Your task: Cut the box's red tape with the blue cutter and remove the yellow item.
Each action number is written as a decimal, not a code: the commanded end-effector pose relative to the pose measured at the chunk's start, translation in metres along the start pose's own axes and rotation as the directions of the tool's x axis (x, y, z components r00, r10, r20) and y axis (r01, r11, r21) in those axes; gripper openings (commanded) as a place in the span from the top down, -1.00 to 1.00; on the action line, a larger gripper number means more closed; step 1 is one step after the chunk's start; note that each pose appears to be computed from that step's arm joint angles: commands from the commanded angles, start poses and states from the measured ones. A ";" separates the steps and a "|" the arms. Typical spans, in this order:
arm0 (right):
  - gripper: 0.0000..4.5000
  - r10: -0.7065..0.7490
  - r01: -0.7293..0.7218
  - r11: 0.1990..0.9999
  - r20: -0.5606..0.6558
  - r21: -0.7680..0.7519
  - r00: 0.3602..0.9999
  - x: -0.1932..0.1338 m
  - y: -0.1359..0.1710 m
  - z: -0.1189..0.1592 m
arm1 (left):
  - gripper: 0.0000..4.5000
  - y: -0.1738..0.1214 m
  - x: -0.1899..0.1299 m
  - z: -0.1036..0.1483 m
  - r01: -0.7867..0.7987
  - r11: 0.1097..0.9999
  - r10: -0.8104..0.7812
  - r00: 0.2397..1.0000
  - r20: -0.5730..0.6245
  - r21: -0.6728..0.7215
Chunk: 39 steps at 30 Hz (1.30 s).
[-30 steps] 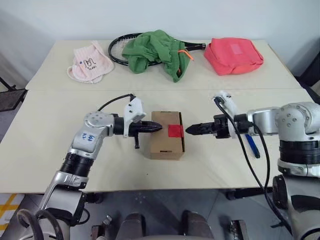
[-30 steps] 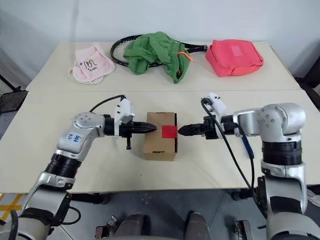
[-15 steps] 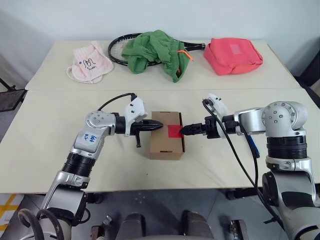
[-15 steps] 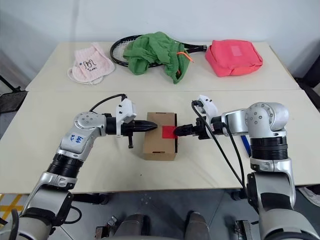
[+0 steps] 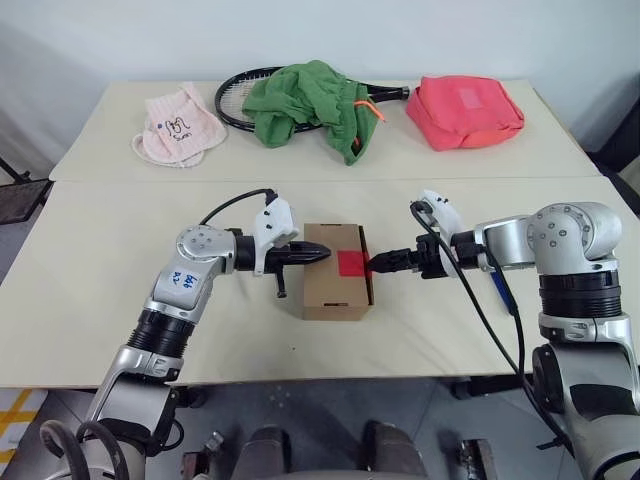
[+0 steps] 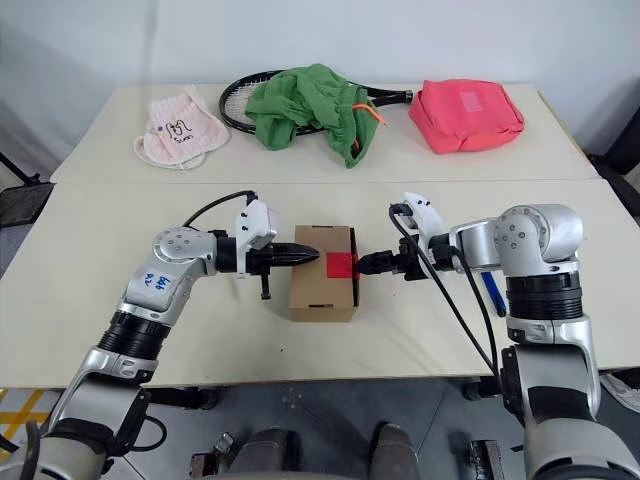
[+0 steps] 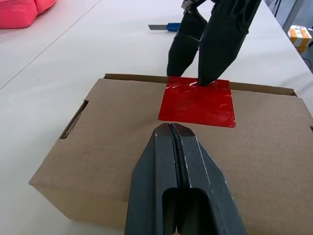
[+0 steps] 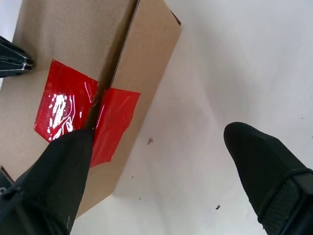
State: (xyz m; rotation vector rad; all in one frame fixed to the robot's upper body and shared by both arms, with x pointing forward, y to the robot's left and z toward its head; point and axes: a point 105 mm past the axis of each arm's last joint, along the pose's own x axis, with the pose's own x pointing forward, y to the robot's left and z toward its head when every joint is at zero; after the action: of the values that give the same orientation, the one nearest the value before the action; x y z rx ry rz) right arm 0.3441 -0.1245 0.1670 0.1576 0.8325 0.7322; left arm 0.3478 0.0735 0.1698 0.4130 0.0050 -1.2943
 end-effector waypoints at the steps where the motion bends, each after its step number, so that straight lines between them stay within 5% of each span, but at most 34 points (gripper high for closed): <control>1: -0.98 -0.052 0.050 0.998 -0.035 -0.040 0.998 0.006 0.000 -0.003 | 1.00 -0.007 0.006 -0.007 0.027 1.000 -0.027 0.999 -0.032 0.006; 23: -0.98 -0.241 0.226 0.967 -0.140 -0.113 0.960 -0.018 -0.042 -0.014 | 1.00 -0.016 0.015 -0.032 0.047 0.998 -0.050 0.994 -0.099 -0.034; 30: -0.98 -0.050 0.050 0.999 -0.021 -0.020 0.999 -0.039 -0.022 0.006 | 1.00 -0.015 0.014 -0.022 0.051 0.999 -0.051 0.996 -0.074 -0.011; 39: -0.98 0.155 -0.149 0.951 -0.003 0.270 0.988 -0.034 -0.034 -0.006 | 1.00 -0.010 0.011 -0.013 0.050 0.999 -0.049 0.997 -0.062 0.014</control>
State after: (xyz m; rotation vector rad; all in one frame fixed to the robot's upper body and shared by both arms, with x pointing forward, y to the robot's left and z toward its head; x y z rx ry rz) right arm 0.3379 -0.1758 0.1575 0.4272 1.0001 0.7293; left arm 0.3452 0.0641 0.1635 0.4565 0.0026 -1.3220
